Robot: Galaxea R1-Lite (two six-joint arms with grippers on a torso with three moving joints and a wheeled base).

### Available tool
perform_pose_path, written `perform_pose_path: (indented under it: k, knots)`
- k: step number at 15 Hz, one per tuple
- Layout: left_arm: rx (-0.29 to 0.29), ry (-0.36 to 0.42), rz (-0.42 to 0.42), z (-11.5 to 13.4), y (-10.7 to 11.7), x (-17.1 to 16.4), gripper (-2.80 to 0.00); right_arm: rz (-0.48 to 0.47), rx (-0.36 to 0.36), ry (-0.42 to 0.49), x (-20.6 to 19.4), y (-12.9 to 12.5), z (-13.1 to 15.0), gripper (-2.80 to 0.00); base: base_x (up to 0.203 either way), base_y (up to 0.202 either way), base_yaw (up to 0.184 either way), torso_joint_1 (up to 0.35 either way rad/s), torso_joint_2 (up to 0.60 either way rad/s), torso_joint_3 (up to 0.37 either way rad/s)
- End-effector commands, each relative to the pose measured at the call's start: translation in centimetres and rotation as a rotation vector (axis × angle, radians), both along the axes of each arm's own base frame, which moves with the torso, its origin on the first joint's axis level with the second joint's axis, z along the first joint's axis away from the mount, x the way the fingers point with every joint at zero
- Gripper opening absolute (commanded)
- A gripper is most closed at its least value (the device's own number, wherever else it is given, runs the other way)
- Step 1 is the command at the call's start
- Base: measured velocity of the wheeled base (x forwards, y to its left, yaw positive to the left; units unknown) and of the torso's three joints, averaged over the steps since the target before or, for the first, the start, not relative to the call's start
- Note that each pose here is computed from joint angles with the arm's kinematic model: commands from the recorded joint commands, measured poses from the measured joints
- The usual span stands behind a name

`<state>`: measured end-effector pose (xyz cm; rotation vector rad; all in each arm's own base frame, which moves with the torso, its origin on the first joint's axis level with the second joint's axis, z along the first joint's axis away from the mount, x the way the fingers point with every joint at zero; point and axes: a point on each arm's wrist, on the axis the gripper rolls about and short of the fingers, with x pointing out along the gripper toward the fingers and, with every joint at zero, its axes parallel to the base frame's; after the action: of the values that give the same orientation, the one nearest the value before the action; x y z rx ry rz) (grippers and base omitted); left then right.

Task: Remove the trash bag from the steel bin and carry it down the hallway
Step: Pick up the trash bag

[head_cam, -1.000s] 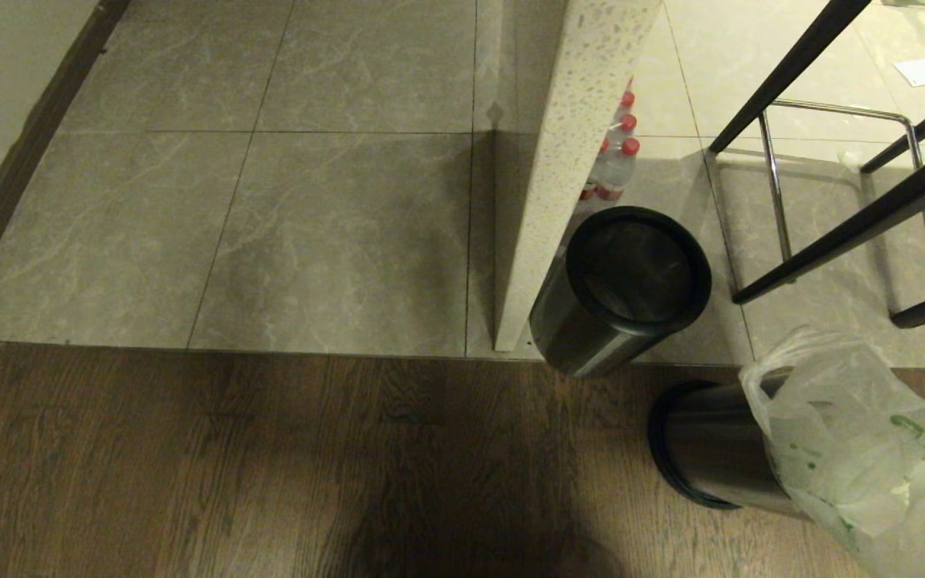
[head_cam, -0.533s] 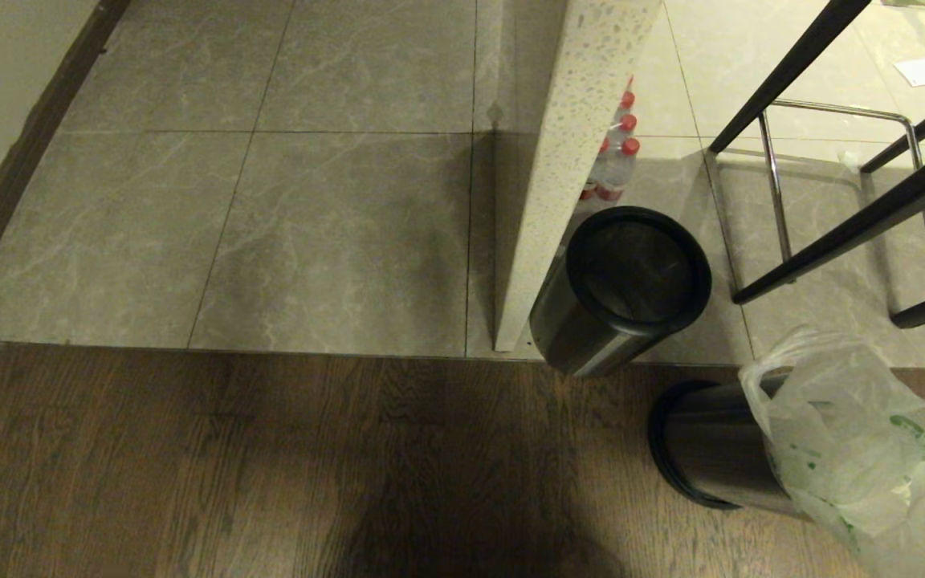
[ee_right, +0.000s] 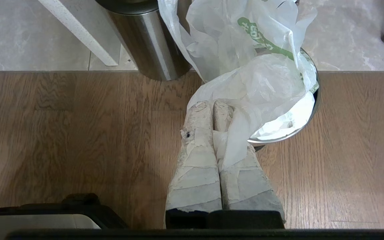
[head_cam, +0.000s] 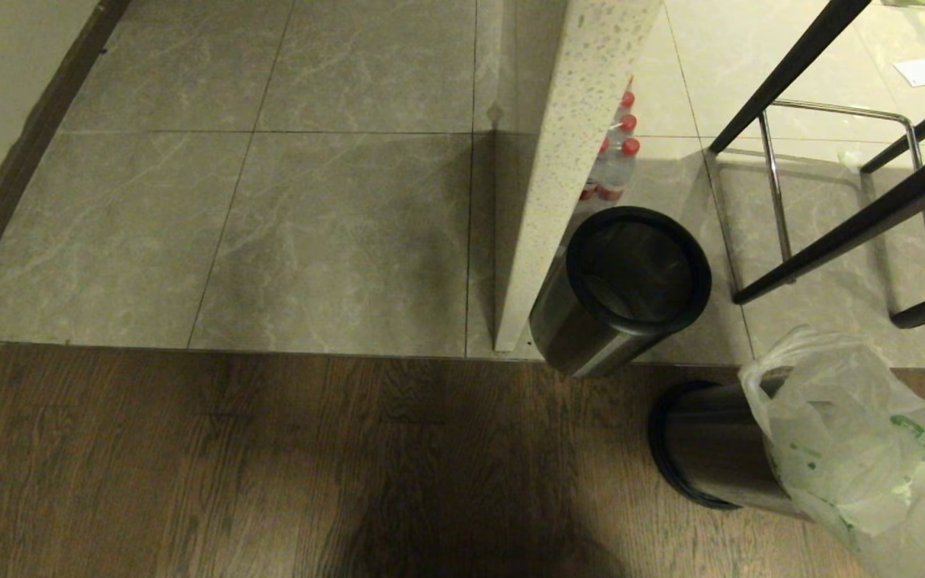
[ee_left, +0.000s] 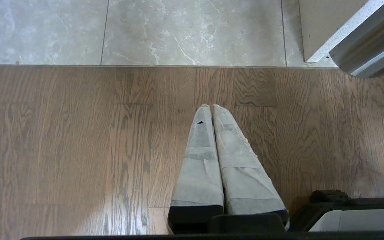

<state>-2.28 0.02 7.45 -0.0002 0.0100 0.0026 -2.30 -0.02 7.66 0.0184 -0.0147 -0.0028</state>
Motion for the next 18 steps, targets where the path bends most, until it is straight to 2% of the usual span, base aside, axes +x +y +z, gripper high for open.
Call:
perform_pose_path:
  k: [1,5,18]
  knots:
    - [-0.001,0.001,0.001,-0.05,0.00,0.00,-2.80,0.000,0.000,0.004,0.03,0.00,-0.08,-2.80,0.000,0.000,0.000,0.000,0.00,0.000]
    - [-0.004,-0.002,0.001,-0.02,0.00,0.00,-2.80,0.000,0.000,0.004,0.03,0.00,-0.08,-2.80,0.000,0.000,0.000,0.002,0.00,0.088]
    - [-0.009,-0.002,0.002,0.00,0.01,0.01,-2.80,0.001,0.000,0.004,0.03,0.00,-0.08,-2.80,0.000,0.000,0.000,0.001,0.00,0.199]
